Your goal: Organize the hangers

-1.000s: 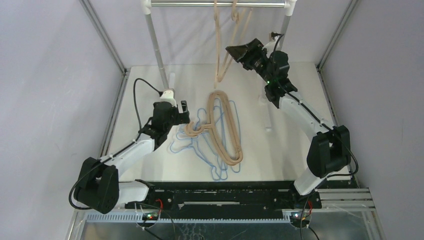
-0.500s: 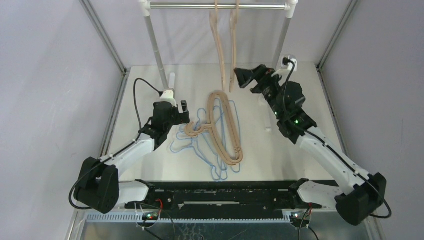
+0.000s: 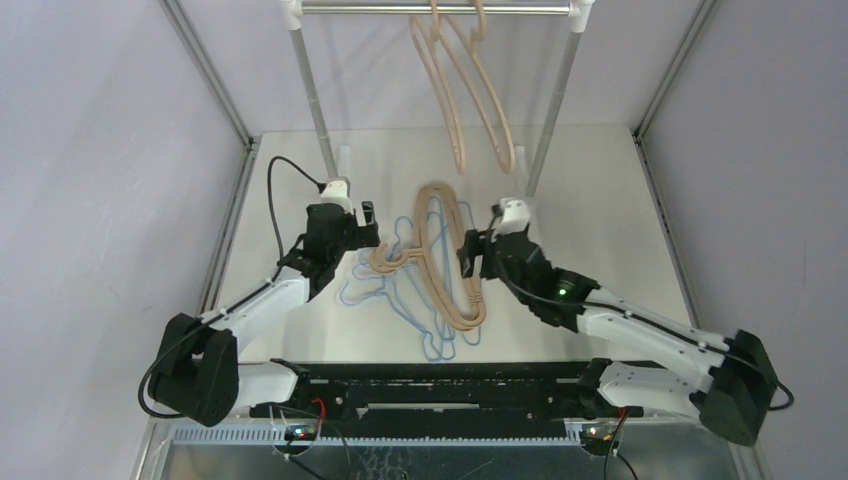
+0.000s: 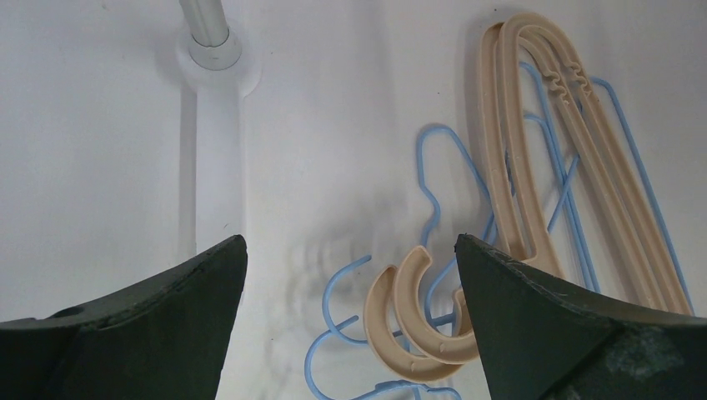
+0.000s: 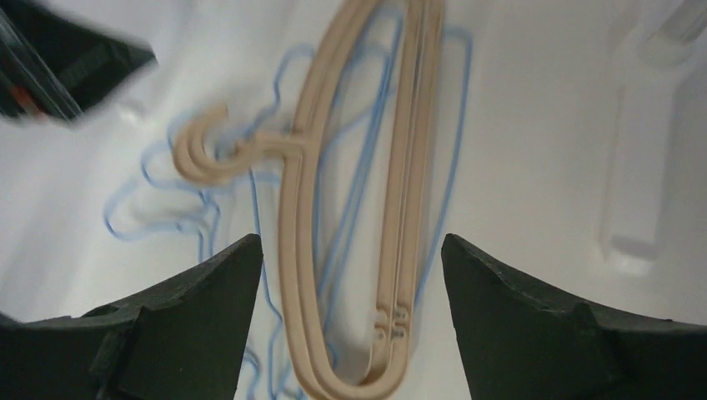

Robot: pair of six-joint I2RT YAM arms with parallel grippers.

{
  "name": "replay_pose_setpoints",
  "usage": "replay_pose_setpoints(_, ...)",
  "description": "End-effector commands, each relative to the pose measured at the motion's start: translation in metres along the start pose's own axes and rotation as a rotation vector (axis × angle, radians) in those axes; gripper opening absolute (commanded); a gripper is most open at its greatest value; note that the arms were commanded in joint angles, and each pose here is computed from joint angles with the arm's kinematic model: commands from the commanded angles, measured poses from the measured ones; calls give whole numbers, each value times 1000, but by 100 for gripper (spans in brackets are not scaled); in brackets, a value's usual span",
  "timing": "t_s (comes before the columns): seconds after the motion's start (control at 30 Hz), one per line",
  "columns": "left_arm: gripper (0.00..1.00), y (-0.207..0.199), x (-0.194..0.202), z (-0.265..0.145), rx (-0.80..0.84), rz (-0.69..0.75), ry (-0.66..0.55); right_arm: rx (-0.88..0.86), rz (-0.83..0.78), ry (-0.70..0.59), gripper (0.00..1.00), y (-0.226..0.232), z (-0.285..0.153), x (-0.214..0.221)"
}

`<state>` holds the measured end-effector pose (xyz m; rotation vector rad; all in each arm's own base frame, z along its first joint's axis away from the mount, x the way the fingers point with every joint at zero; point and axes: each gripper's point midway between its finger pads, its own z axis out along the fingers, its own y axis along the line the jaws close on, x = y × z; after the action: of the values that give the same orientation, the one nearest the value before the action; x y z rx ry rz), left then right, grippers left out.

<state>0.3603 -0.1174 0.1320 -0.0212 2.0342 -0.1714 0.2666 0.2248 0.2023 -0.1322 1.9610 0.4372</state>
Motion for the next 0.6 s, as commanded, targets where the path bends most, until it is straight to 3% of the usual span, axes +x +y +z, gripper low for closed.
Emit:
replay_pose_setpoints(0.0,99,-2,-12,1,2,-5,-44,-54,-161,195,85,19,7,62)
replay_pose_setpoints(0.17,100,-1,-12,0,-4,-6,-45,-147,-177,356,75,41,20,113)
replay_pose_setpoints(0.4,99,0,-13,-1,-9,-8,-52,-156,-151,446,70,45,43,150)
replay_pose_setpoints(0.57,100,1,-13,-1,-14,-5,-51,-167,-140,507,60,44,57,169)
